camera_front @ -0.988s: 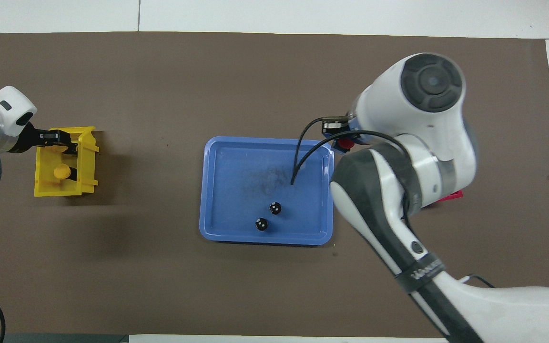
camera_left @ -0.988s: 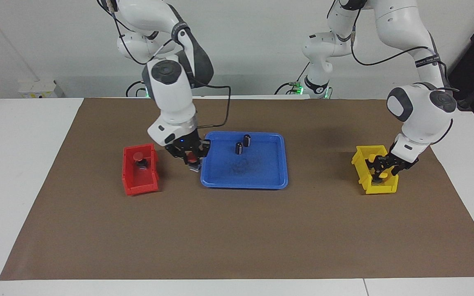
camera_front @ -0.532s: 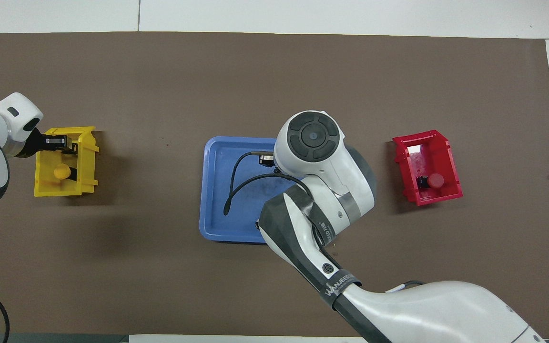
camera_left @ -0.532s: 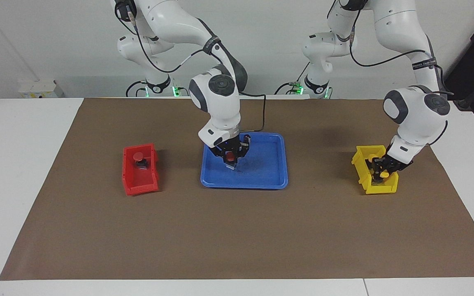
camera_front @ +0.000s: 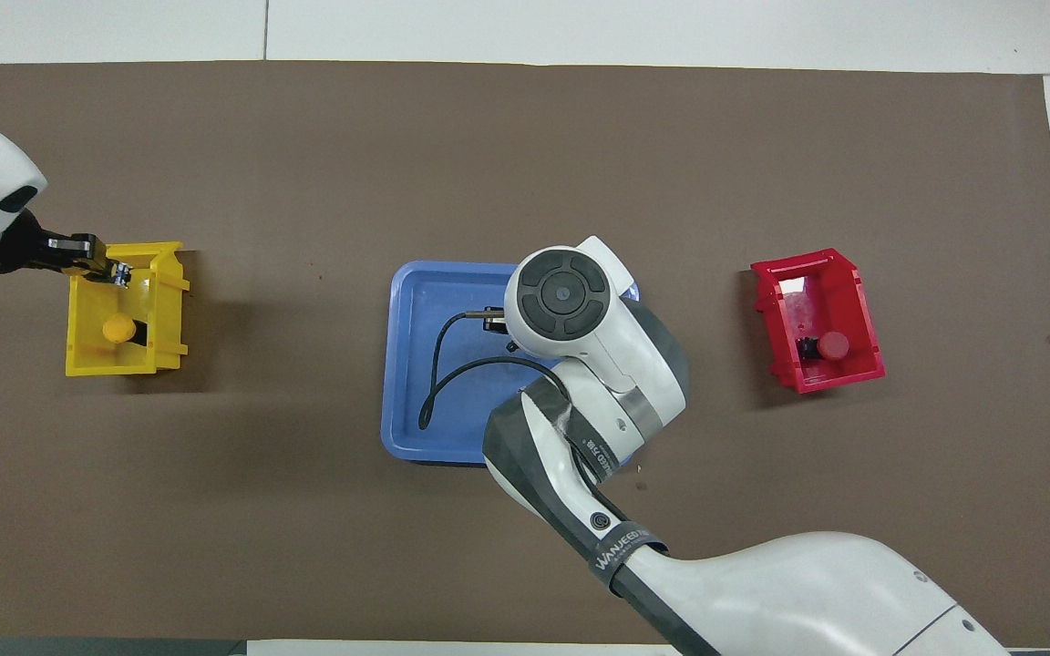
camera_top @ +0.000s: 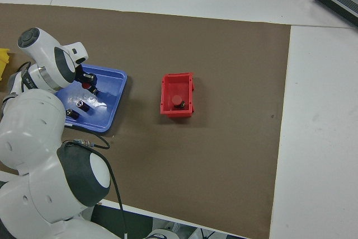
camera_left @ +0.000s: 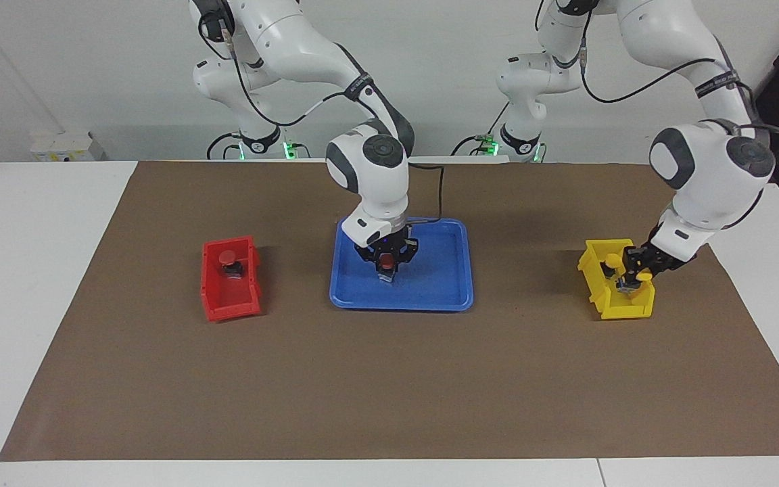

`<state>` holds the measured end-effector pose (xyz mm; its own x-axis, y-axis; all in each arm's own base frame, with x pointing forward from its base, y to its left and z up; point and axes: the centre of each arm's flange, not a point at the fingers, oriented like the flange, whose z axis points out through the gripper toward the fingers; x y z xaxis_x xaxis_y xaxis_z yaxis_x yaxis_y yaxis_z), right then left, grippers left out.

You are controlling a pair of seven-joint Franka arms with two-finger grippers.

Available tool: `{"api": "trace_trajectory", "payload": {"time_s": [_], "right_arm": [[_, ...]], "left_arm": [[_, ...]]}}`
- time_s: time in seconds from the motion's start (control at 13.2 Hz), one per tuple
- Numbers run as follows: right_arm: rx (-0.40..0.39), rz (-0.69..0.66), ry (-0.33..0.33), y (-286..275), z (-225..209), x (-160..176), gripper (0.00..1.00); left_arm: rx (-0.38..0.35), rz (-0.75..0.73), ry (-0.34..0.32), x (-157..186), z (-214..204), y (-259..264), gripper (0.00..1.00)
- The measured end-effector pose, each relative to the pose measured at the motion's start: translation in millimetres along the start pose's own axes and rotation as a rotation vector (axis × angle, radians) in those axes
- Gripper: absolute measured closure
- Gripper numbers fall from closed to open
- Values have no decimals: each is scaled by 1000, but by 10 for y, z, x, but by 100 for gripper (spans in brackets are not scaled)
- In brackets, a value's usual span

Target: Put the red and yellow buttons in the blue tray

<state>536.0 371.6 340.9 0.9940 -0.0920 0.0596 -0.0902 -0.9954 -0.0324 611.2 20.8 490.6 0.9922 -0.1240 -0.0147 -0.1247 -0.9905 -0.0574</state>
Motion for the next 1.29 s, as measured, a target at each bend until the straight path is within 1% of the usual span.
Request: {"api": "trace_trajectory", "payload": {"time_s": [0.08,0.15,0.3,0.38,0.46,0.61,0.68,0.84,0.99,1.14,1.29], "right_arm": [[-5,0,15,33,-36,53,30],[-15,5,31,94,-114,148,18],[-49,35,37,410,-449,433,17],[-63,20,33,704,-703,583,17],[-82,-3,20,1061,-948,681,17],[-86,-56,-18,1740,-1263,687,17],[-83,-99,-34,2026,-1303,631,17],[-84,-164,-66,2482,-1206,533,17],[-78,-222,-54,2868,-987,502,17],[-73,-248,-25,3184,-754,455,17],[-71,-264,0,3311,-590,365,19]], "left_arm": [[9,2,-11,-22,-314,32,59],[17,-1,-21,-59,-543,51,59],[23,-33,-37,-144,-880,178,59],[24,-58,-41,-158,-963,392,59],[27,-84,-36,-152,-1008,736,59],[27,-133,-24,-190,-1034,1621,59],[18,-155,-16,-248,-1000,2094,59],[-17,-198,14,-325,-798,2868,59],[-46,-224,20,-322,-342,3520,59],[-67,-228,13,-296,168,3921,59],[-76,-217,1,-341,557,4100,59]]}}
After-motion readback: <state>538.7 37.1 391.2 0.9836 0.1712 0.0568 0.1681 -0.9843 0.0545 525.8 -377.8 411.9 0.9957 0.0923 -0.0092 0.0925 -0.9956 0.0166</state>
